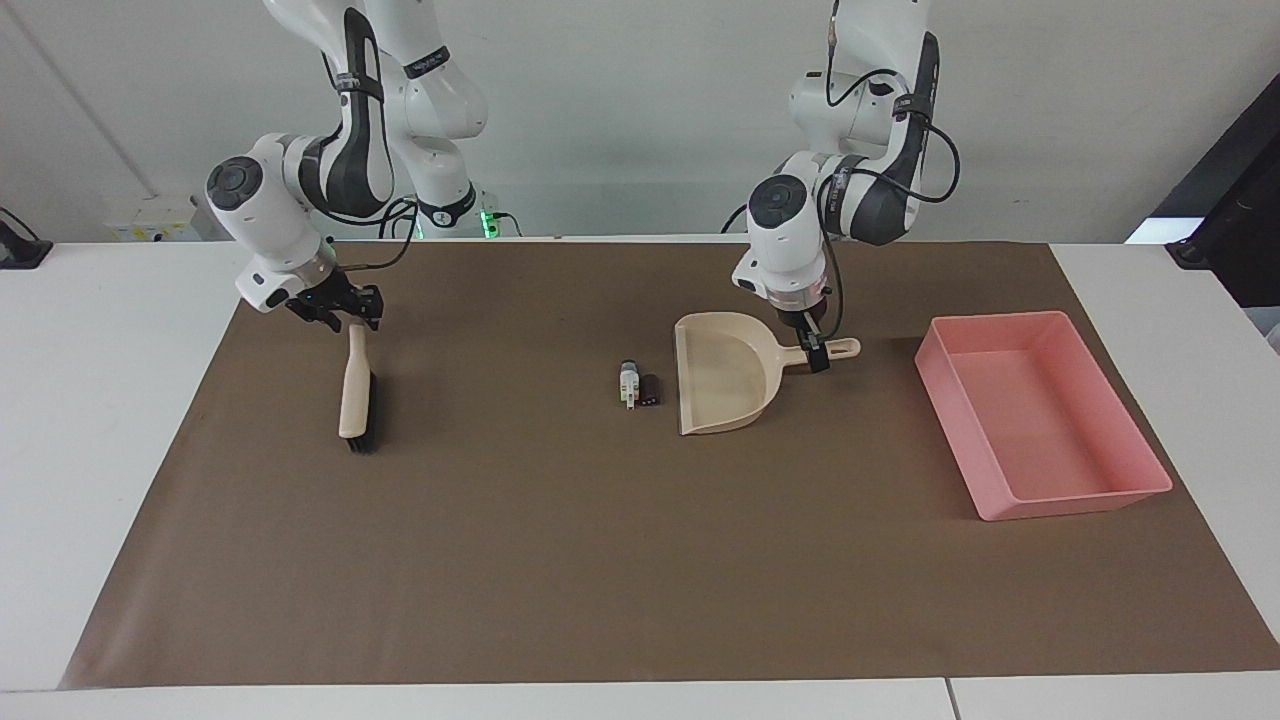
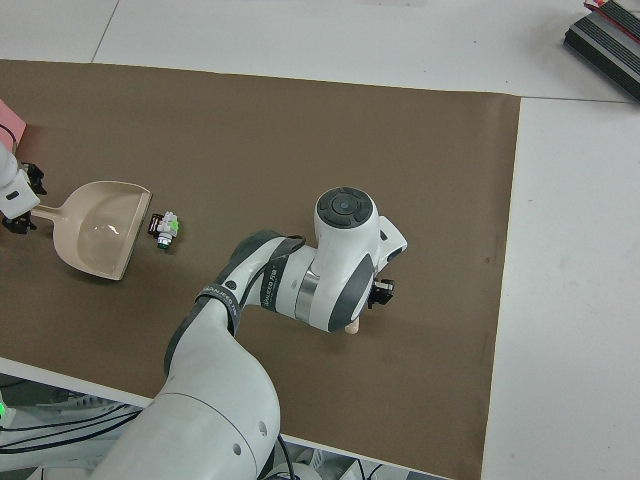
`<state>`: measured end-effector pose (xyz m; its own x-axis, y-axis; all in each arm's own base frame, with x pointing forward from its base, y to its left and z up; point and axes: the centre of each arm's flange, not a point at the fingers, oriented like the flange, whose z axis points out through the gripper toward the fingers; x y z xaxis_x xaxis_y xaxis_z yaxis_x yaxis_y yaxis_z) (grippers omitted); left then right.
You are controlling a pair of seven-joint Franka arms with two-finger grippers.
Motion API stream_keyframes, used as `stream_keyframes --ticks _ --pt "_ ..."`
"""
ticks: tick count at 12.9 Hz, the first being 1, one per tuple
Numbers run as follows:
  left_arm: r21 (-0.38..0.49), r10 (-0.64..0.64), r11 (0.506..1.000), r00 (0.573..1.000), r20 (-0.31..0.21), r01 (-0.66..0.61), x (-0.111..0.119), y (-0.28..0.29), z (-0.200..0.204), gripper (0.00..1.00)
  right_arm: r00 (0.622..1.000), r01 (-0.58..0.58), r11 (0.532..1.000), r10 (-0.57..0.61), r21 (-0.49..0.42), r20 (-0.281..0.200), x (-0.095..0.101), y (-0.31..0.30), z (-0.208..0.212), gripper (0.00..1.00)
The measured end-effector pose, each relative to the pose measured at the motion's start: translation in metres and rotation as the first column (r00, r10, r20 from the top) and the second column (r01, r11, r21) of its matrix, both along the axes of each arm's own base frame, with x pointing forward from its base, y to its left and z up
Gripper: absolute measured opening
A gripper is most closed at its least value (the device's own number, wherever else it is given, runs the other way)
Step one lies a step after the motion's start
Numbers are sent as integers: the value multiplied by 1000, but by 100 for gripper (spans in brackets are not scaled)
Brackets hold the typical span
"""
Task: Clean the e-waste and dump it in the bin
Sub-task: 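Grasp the dustpan handle with the left gripper while the right gripper reaches the brush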
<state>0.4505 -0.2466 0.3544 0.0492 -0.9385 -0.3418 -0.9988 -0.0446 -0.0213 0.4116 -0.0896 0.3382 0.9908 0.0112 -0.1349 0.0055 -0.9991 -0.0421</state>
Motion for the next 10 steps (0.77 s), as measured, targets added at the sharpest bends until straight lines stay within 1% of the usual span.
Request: stream_keyframes --ticks 1,2,3,4,9,10 --pt "-1 6 1000 1000 0 -6 0 0 -5 90 1000 0 1000 0 0 -1 0 0 0 39" --pt "-2 9 1000 1000 0 -9 0 -1 -10 91 1000 0 1000 0 1 -1 0 0 0 39" --pt "-1 9 1000 1000 0 -9 1 -2 -13 91 1000 1 1000 -1 1 -1 0 1 -1 30" --pt "0 10 1000 1000 0 -10 1 -3 -17 91 1000 1 1000 -1 2 -1 0 1 -1 27" --pt "4 10 1000 1000 9 -10 -10 -23 -23 87 1000 3 1000 -3 2 2 1 4 1 27" --pt "6 7 1000 1000 10 -7 -12 -26 -23 81 1000 3 1000 -3 2 2 1 4 1 27"
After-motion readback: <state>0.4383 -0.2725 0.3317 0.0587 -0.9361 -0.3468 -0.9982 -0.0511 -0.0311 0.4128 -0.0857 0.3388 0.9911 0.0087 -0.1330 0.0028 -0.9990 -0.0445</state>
